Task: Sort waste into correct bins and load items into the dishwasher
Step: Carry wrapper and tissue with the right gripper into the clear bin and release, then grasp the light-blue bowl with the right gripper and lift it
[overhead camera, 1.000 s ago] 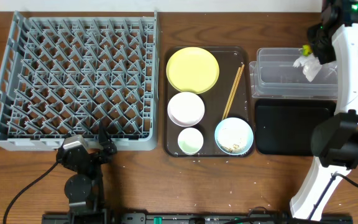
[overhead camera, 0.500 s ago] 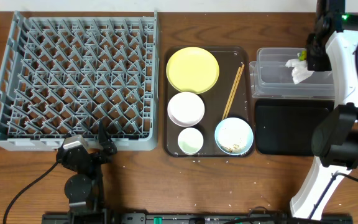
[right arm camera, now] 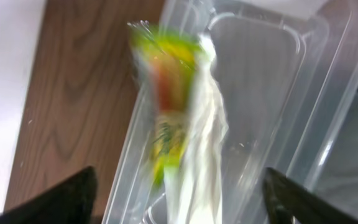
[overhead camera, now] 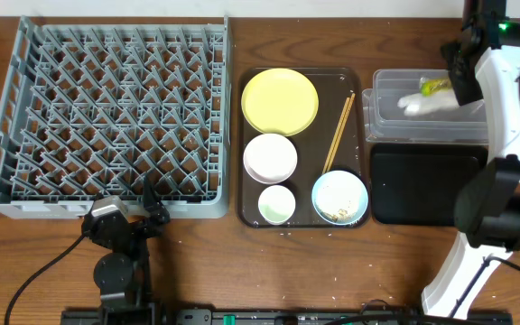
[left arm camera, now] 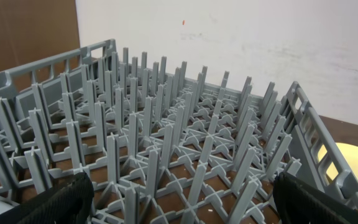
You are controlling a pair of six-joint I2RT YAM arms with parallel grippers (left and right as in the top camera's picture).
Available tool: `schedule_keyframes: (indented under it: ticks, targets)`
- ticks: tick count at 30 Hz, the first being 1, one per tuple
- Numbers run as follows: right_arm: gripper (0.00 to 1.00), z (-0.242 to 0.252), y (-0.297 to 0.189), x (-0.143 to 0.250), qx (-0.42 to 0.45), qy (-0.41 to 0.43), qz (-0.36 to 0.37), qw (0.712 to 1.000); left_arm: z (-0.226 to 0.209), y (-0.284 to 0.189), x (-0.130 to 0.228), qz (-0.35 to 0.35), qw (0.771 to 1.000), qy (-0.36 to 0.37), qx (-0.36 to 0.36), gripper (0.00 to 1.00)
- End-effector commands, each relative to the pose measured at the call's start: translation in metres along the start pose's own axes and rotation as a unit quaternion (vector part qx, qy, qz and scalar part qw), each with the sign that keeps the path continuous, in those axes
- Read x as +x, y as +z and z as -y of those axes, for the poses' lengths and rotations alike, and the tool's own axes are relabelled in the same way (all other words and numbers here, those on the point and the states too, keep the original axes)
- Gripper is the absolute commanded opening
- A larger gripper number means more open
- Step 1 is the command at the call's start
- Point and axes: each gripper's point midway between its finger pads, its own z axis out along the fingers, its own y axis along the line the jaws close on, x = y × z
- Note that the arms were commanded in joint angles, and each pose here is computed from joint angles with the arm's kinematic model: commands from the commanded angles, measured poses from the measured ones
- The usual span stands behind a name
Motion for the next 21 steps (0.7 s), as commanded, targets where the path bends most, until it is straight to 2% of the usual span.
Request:
schedule_keyframes:
  ticks: [1,6,9,11,15,16,18,21]
  targets:
    - [0.86,-0.002,-0.027,-0.014,-0.019,-0.051,0.023,0.998,-0.005,0.001,0.017,-0.025,1.000,-0.001,-0.010,0.93]
    - [0.84,-0.002,-0.030,-0.007,-0.025,-0.069,0.003,0.997,-0.005,0.001,0.017,-0.025,1.000,-0.001,-0.010,0.93]
    - [0.79,-0.014,-0.036,0.010,-0.064,-0.150,-0.035,0.986,-0.005,0.001,0.017,-0.025,1.000,-0.001,-0.010,0.93]
    - [0.78,-0.032,-0.048,0.034,-0.130,-0.256,-0.077,0.955,-0.005,0.001,0.017,-0.025,1.000,-0.001,-0.010,0.93]
    - [0.75,-0.058,-0.084,0.107,-0.265,-0.430,-0.162,0.848,-0.005,0.001,0.017,-0.025,1.000,-0.001,-0.010,0.93]
    - [0.75,-0.056,-0.091,0.127,-0.274,-0.460,-0.179,0.825,-0.005,0.001,0.017,-0.025,1.000,-0.001,-0.010,0.93]
    - [0.75,-0.045,-0.099,0.160,-0.261,-0.504,-0.205,0.798,-0.005,0.001,0.017,-0.025,1.000,-0.001,-0.010,0.93]
    - [0.68,-0.024,-0.107,0.198,-0.218,-0.549,-0.227,0.775,-0.005,0.001,0.017,-0.025,1.000,-0.001,-0.010,0.93]
